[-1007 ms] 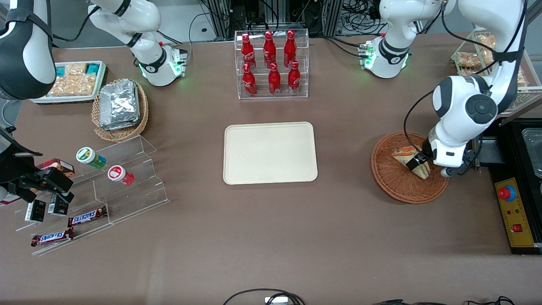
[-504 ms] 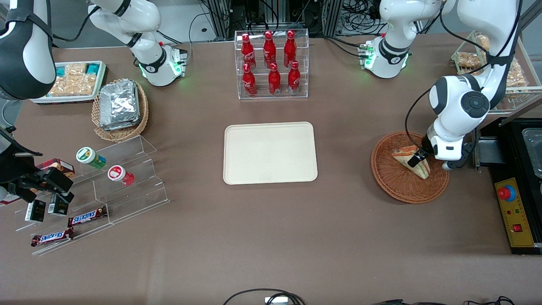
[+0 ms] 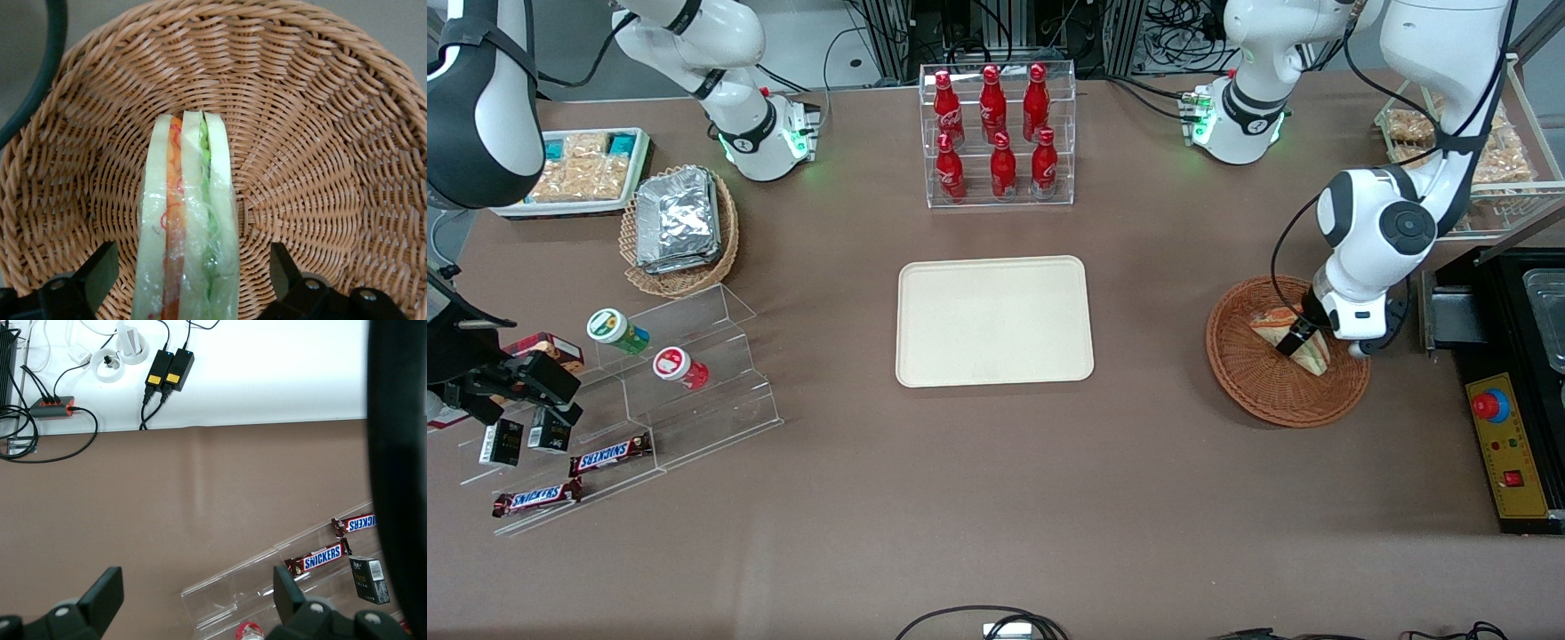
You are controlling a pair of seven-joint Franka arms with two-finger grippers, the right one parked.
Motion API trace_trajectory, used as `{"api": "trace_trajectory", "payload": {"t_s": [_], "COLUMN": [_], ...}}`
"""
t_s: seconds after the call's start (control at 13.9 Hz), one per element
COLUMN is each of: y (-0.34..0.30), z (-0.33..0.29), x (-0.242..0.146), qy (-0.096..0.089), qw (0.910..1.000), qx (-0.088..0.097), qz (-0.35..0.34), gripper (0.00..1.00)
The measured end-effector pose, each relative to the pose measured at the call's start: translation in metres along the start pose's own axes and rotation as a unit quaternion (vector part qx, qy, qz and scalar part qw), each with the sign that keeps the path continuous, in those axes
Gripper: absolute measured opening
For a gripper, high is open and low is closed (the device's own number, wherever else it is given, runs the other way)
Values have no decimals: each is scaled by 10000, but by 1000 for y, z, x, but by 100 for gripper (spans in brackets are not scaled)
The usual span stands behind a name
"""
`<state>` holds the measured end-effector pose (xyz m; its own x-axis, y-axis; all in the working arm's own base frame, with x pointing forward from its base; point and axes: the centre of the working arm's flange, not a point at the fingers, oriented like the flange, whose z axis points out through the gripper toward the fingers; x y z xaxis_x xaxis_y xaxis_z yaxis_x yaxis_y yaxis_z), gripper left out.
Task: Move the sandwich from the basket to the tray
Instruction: 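Lower the left gripper around the sandwich and close it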
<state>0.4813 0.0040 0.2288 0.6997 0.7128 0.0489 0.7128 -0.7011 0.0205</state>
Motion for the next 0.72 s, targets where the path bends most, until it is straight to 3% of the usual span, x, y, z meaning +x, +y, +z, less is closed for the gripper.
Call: {"api": "trace_trajectory", "payload": {"t_s": [0.07,0.14,0.36,0.5,0.72], "y": [-1,-1,-1,-1,1], "z": [2,4,4,4,-2], "x": [-1,-1,-1,-1,1], "qy": [-12,-15,-12,-11,31], "qw": [10000,10000,10000,10000,10000], "qx": [8,8,4,2,-31], "qz": [-7,-11,-29,-37,-41], "gripper": [100,93,59,42,33]}}
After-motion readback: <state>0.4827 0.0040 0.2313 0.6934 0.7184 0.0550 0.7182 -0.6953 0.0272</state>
